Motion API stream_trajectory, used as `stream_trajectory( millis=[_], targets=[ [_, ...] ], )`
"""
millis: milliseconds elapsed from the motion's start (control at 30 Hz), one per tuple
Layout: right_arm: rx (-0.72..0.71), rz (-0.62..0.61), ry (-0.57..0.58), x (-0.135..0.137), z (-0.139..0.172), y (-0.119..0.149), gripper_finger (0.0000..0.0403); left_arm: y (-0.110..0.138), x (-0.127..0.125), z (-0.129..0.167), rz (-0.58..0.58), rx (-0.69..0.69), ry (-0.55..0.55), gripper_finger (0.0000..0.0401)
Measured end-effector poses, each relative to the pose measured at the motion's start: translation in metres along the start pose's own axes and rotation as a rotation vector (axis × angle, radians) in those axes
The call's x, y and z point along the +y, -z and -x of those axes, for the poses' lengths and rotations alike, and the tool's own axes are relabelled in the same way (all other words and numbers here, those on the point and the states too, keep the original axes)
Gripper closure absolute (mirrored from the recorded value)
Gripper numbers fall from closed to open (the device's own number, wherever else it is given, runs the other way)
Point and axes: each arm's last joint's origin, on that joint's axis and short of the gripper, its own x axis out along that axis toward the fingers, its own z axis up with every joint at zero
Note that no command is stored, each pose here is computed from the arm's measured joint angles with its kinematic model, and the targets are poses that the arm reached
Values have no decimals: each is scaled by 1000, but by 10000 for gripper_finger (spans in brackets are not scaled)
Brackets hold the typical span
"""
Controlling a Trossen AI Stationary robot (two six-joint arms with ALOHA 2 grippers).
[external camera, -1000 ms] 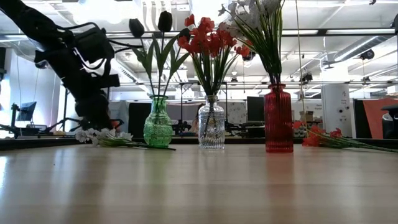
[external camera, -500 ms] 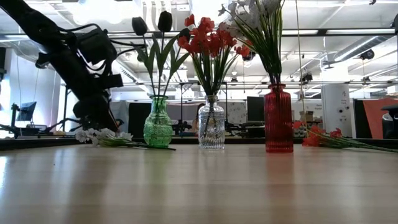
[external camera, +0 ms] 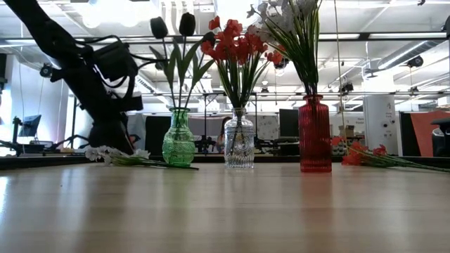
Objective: Sort flowers into vase by color
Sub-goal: Put the white flowers into the red vase
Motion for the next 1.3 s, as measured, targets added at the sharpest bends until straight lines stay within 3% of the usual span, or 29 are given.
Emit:
stream_trajectory(
  millis=[567,700,867,1100,1300],
  targets=[
    [0,-12,0,0,0,0,174,1,-2,-6,-24,24,-13,292],
    [0,-16,0,0,0,0,174,7,-1,-5,10,98,-82,292],
    [0,-16,0,0,0,0,174,17,-3,-3,33,200,-78,292],
    [0,-10,0,0,0,0,174,17,-2,-1,68,212,-78,292],
    [0,-15,0,0,0,0,174,11,4,11,193,261,-87,292]
  ],
)
